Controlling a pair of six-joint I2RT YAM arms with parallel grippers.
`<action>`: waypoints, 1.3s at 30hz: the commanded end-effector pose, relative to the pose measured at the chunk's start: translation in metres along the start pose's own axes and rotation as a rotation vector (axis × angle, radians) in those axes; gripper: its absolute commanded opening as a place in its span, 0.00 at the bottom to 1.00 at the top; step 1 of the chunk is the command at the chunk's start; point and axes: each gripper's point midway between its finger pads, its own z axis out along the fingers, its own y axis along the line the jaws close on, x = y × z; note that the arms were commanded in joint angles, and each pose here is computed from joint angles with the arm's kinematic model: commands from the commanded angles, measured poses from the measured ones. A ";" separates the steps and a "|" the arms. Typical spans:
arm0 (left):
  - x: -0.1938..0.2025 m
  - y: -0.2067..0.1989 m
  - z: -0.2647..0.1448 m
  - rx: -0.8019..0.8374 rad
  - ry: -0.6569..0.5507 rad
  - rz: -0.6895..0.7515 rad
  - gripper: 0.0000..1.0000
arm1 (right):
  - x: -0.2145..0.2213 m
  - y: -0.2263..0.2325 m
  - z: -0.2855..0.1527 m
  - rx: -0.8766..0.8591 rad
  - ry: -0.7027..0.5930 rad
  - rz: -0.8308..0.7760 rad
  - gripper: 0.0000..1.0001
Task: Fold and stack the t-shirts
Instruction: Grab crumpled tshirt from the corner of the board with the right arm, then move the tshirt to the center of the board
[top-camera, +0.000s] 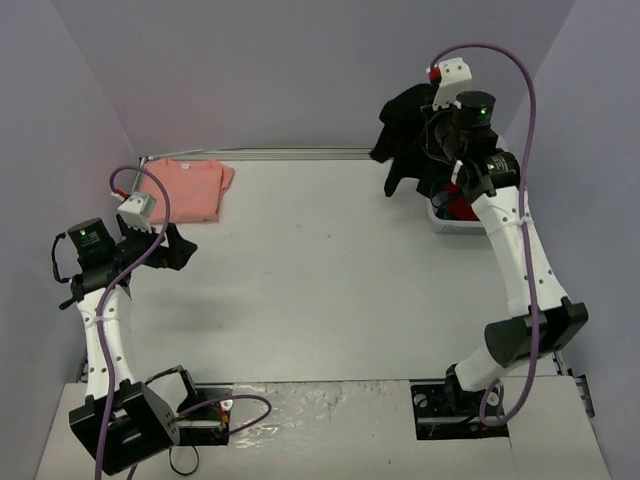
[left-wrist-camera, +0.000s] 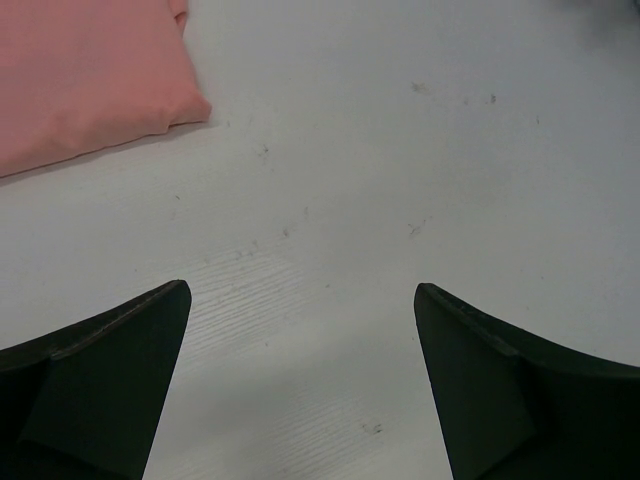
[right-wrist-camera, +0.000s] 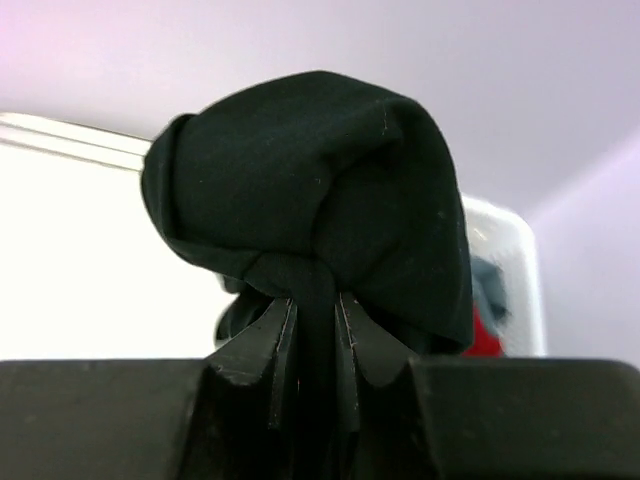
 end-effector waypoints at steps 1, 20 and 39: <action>-0.014 -0.002 -0.008 -0.010 -0.043 0.065 0.94 | -0.072 0.036 -0.075 -0.242 -0.194 0.027 0.00; -0.016 -0.010 -0.009 0.032 -0.040 0.057 0.94 | 0.113 0.074 -0.033 -0.362 0.254 -0.158 1.00; -0.004 -0.007 -0.003 0.055 -0.003 0.036 0.94 | 0.276 0.037 0.072 -0.259 0.648 -0.112 0.59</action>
